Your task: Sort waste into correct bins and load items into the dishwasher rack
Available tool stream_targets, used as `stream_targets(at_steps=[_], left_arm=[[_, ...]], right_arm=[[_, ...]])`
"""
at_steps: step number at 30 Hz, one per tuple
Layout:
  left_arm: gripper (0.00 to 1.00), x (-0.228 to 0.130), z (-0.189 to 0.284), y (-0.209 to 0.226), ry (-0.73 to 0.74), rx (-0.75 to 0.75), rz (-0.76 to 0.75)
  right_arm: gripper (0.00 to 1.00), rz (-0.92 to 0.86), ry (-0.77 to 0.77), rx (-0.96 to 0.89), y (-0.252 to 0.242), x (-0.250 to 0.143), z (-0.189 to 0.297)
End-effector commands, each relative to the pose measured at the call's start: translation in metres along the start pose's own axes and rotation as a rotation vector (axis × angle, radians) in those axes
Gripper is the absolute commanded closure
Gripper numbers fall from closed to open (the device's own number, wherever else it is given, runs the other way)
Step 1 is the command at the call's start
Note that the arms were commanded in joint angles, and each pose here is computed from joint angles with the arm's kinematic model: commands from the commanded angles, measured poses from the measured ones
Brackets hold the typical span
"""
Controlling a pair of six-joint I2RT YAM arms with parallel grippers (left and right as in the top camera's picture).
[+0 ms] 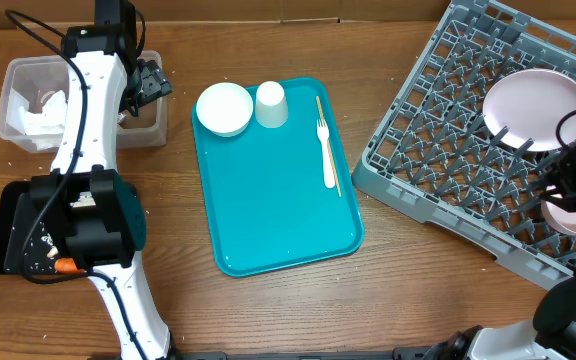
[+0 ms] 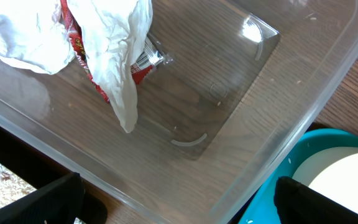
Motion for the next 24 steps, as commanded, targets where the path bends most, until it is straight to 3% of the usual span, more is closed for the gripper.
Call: stream_targets(at_steps=[1, 9, 17, 24], left_arm=[[0.00, 0.006, 0.008, 0.001, -0.026, -0.011, 0.032], [0.00, 0.006, 0.008, 0.001, -0.026, -0.010, 0.032], [0.00, 0.006, 0.008, 0.001, -0.026, -0.010, 0.032], [0.00, 0.006, 0.008, 0.001, -0.026, -0.010, 0.032]], right_arm=[[0.71, 0.099, 0.020, -0.011, 0.018, -0.015, -0.009], [0.69, 0.348, 0.107, -0.070, 0.063, -0.081, -0.060], [0.72, 0.438, 0.048, -0.147, 0.085, -0.131, -0.113], [0.75, 0.487, 0.053, -0.183, 0.086, -0.152, -0.128]])
Point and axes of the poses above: each gripper's point midway between its finger pads, its own z axis back along the fingers, its own y axis along the line the jaws close on, x = y × z, the point moved 3 cm from there along z, back along the fingers, and after that the axes turned 15 degrees about -z, right-handed, at the moved point
